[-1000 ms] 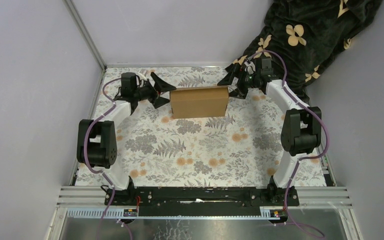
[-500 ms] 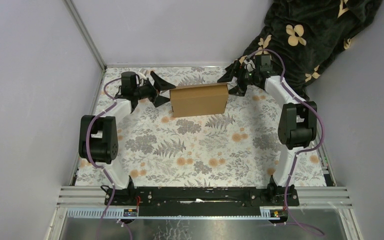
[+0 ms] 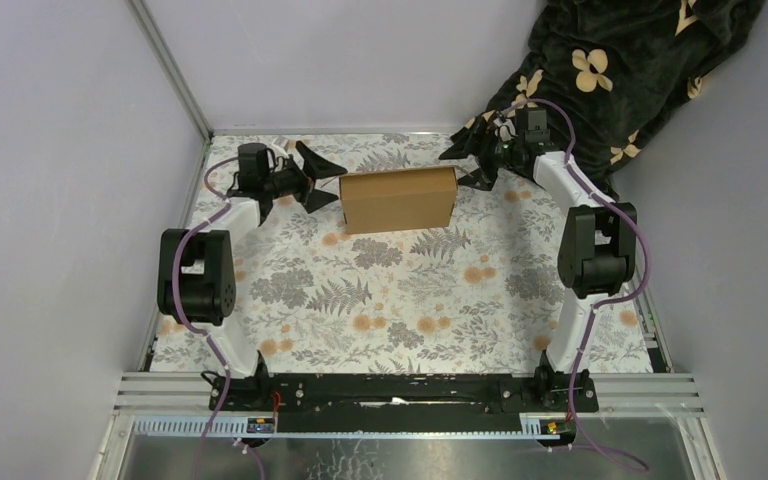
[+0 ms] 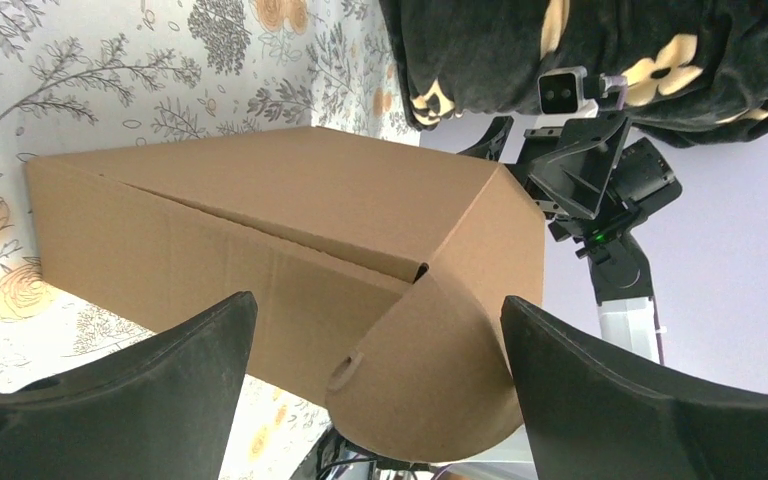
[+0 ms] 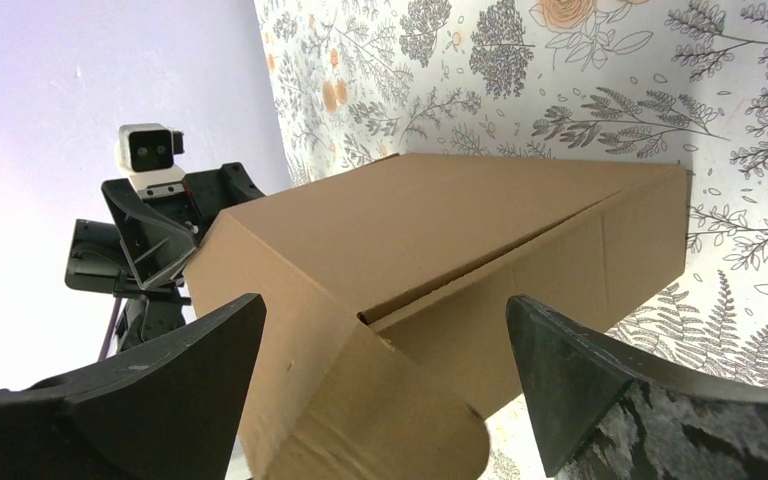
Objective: Fold the paper box
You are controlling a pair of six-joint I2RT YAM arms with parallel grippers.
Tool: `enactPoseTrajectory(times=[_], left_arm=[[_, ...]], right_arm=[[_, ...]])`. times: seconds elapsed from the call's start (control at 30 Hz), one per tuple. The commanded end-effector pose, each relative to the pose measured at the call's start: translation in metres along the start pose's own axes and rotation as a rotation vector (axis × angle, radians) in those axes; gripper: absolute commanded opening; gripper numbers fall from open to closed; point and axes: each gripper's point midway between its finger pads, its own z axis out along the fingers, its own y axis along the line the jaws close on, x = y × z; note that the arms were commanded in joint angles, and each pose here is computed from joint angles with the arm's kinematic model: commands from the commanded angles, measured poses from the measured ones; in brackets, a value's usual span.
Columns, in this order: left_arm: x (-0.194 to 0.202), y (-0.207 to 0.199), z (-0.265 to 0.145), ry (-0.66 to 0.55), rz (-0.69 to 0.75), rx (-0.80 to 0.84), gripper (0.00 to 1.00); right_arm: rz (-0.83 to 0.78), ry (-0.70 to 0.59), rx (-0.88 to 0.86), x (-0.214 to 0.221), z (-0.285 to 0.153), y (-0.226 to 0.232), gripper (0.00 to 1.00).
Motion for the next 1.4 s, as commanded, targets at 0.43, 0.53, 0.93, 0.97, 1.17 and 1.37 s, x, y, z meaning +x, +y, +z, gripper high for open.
enactPoseTrajectory(times=[0.43,0.53,0.93,0.97,1.17,1.37], left_arm=[[-0.034,0.002,-0.011,-0.080,0.027,0.028,0.99],[-0.040,0.002,-0.012,-0.101,0.036,0.022,0.99],[-0.061,0.019,-0.024,-0.174,0.037,-0.016,0.99],[-0.061,0.019,-0.025,-0.178,0.039,-0.016,0.99],[-0.061,0.011,-0.036,-0.229,0.088,-0.040,0.99],[-0.056,-0.007,-0.056,-0.286,0.174,-0.085,0.99]], right_arm=[[0.056,-0.062,-0.023,-0.025,-0.007,-0.017,1.00],[0.060,-0.081,-0.009,-0.031,-0.010,-0.022,1.00],[0.086,-0.173,0.064,-0.051,-0.037,-0.057,1.00],[0.080,-0.178,0.070,-0.051,-0.040,-0.059,1.00],[0.026,-0.244,0.139,-0.048,-0.063,-0.060,1.00],[-0.065,-0.319,0.240,-0.028,-0.098,-0.058,1.00]])
